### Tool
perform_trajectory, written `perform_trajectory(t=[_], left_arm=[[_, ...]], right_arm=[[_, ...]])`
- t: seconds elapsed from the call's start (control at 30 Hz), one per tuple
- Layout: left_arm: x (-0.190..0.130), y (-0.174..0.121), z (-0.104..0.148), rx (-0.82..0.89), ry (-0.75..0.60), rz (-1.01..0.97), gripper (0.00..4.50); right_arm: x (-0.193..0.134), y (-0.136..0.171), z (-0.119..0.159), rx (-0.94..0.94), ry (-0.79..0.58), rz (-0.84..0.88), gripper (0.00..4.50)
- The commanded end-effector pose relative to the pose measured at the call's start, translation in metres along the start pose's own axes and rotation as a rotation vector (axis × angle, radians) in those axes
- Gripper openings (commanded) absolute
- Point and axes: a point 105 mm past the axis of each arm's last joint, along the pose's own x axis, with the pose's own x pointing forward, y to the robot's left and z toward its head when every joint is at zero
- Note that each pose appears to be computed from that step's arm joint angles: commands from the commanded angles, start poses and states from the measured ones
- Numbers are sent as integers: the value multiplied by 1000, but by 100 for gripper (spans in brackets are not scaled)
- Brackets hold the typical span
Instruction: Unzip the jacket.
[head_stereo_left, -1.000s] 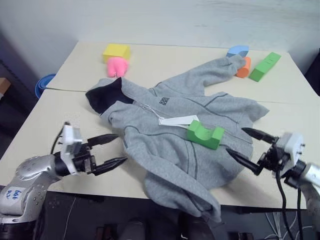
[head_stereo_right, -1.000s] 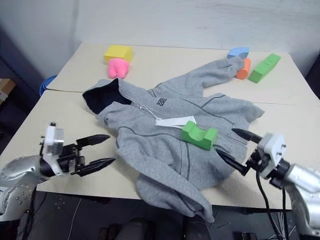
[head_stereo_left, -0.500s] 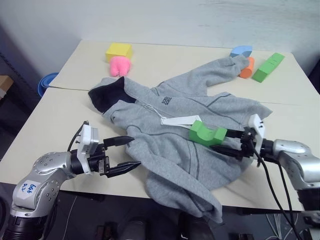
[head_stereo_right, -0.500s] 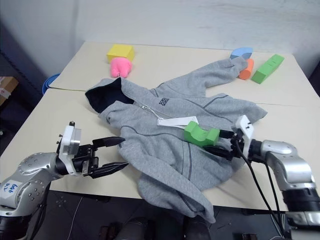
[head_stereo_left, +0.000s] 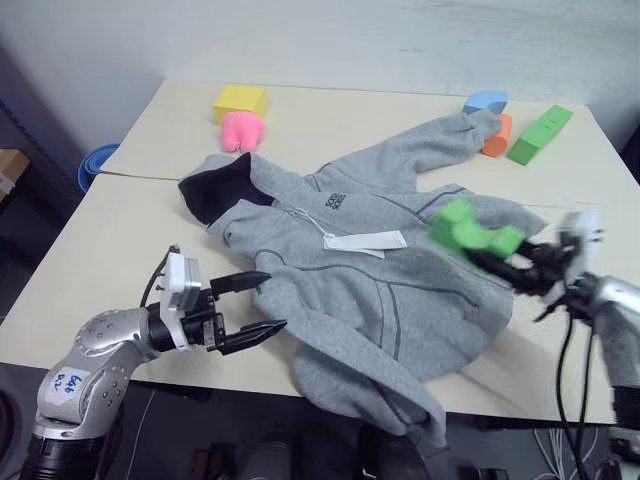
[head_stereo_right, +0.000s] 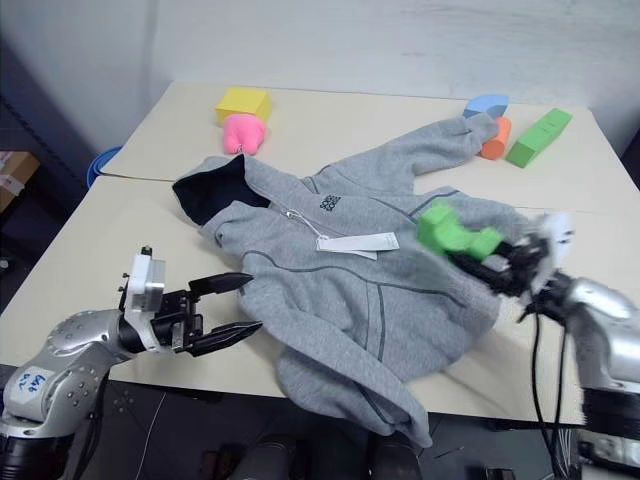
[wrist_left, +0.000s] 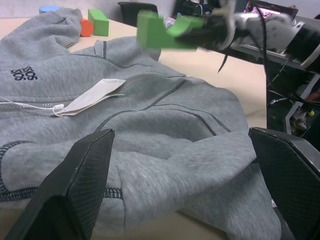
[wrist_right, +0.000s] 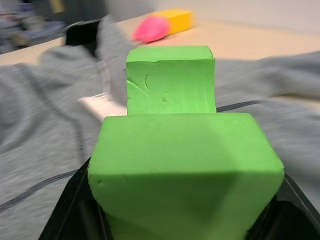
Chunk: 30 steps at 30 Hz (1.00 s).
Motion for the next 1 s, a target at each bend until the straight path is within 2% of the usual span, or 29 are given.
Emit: perform_trajectory(t=[0.03, 0.1, 0.17, 0.23, 0.33, 0.4, 0.47, 0.53, 0.67, 0.73, 0.77, 0.87, 0.93, 1.0], left_arm=[[3, -1, 6, 53, -20, -1, 450], [6, 2, 6, 63, -22, -2, 450], [8, 6, 7, 78, -27, 0, 450], [10, 10, 8, 92, -31, 1, 450], [13, 17, 13, 120, -44, 1, 450], [13, 22, 14, 132, -38, 3, 450], [11, 26, 14, 142, -32, 10, 450], [4, 33, 13, 149, -15, 39, 450], [-21, 44, 11, 172, 41, 104, 450], [-38, 52, 11, 199, 77, 155, 450], [-47, 57, 11, 219, 103, 178, 450], [-68, 65, 0, 321, 245, 186, 450], [-71, 69, -10, 404, 337, 157, 450], [-64, 73, -9, 449, 338, 139, 450]], right_arm=[[-55, -65, 0, -163, 162, -417, 248], [-79, -95, -9, -233, 245, -631, 248], [-90, -111, -15, -242, 248, -767, 248], [-93, -120, -29, -243, 274, -820, 248], [-87, -126, -38, -222, 229, -838, 248], [-89, -133, -37, -218, 213, -861, 318], [-92, -137, -37, -230, 221, -863, 370], [-98, -141, -23, -283, 199, -867, 444], [-94, -126, 21, -422, 41, -747, 444], [-78, -102, 36, -405, -64, -583, 444], [-63, -79, 39, -393, -90, -429, 444], [-29, 0, 25, -289, -12, 9, 444], [-12, 52, 13, -185, 51, 227, 444], [0, 98, 6, -91, 65, 375, 444]])
